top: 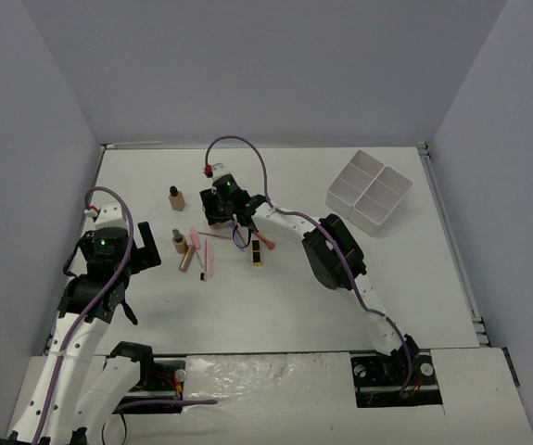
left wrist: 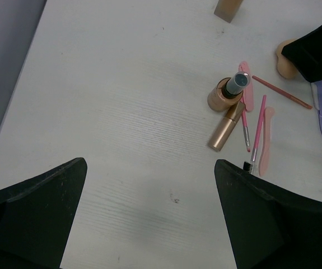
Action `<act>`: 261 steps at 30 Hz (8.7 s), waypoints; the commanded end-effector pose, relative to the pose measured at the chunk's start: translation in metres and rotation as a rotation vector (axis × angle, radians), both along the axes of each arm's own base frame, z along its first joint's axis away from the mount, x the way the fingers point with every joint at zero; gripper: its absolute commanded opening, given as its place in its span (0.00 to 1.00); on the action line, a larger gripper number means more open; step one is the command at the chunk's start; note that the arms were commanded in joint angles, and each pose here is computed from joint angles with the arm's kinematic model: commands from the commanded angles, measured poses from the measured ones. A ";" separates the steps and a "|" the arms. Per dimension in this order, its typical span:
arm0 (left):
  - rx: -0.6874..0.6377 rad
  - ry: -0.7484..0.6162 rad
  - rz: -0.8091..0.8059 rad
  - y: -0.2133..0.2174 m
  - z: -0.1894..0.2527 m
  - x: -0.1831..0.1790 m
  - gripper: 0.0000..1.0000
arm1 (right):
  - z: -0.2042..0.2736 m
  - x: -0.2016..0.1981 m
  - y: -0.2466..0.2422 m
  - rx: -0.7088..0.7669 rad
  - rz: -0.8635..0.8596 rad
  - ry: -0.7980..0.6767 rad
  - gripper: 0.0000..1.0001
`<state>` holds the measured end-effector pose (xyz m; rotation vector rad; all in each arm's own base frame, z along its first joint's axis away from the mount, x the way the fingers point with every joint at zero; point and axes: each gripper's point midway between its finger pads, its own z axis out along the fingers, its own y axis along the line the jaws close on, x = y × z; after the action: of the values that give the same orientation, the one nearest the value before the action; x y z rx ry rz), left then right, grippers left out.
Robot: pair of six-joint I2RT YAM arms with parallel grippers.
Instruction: Organize the makeup
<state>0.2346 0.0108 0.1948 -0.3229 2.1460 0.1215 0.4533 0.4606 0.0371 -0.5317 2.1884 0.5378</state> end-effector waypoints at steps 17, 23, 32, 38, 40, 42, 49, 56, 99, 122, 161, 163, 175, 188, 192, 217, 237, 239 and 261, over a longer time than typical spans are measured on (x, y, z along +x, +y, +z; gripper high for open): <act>-0.020 -0.095 0.023 0.002 0.026 0.007 0.97 | 0.153 0.015 -0.019 0.135 0.048 -0.237 0.00; -0.022 -0.107 0.027 0.002 0.029 0.006 0.97 | 0.210 0.036 -0.121 0.058 -0.026 -0.346 0.00; -0.026 -0.125 0.028 0.003 0.033 0.004 0.97 | 0.238 0.054 -0.306 -0.144 -0.175 -0.436 0.00; -0.028 -0.132 0.028 0.003 0.034 0.003 0.97 | 0.223 0.060 -0.390 -0.293 -0.127 -0.439 0.00; -0.027 -0.133 0.026 0.003 0.034 0.003 0.97 | 0.217 0.061 -0.400 -0.316 -0.108 -0.421 0.00; -0.027 -0.135 0.025 0.003 0.035 0.003 0.97 | 0.206 0.062 -0.410 -0.366 -0.075 -0.404 0.00; -0.024 -0.130 0.024 0.003 0.034 0.003 0.97 | 0.182 0.077 -0.422 -0.456 -0.026 -0.388 0.03; -0.019 -0.121 0.025 0.003 0.032 0.003 0.97 | 0.169 0.090 -0.435 -0.554 -0.010 -0.389 0.01; -0.020 -0.103 0.016 0.001 0.027 0.007 0.97 | 0.155 0.116 -0.453 -0.665 -0.021 -0.415 0.42; -0.018 -0.105 0.015 0.001 0.028 0.007 0.97 | 0.239 0.051 -0.315 -0.217 -0.277 -0.430 0.80; -0.018 -0.072 0.013 0.000 0.023 0.010 0.97 | 0.041 -0.023 -0.140 -0.191 0.015 0.032 0.58; -0.017 -0.068 0.011 0.000 0.022 0.010 0.97 | 0.031 -0.021 -0.135 -0.196 0.006 0.047 0.58; -0.016 -0.071 0.017 0.001 0.023 0.008 0.97 | 0.013 0.002 -0.118 -0.200 -0.058 0.029 0.48; -0.017 -0.077 0.016 0.001 0.025 0.008 0.97 | 0.037 0.018 -0.136 -0.230 -0.136 -0.045 0.00; -0.019 -0.081 0.015 0.000 0.025 0.008 0.97 | 0.055 0.015 -0.131 -0.197 -0.099 -0.062 0.00; -0.044 -0.132 -0.003 -0.003 0.036 0.002 0.97 | 0.182 0.015 -0.430 -0.501 -0.158 -0.325 0.00; -0.046 -0.158 0.000 -0.001 0.042 -0.004 0.97 | 0.138 0.014 -0.524 -0.779 -0.190 -0.236 0.00; -0.045 -0.162 0.003 -0.001 0.043 -0.004 0.97 | 0.133 0.017 -0.524 -0.781 -0.187 -0.232 0.01; -0.031 -0.151 0.022 0.003 0.039 -0.003 0.97 | 0.139 0.044 -0.528 -0.796 -0.199 -0.290 0.27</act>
<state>0.2225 0.0108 0.2132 -0.3281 2.0624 0.0781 0.4731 -0.0598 0.1344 -0.7968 2.1987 -0.4514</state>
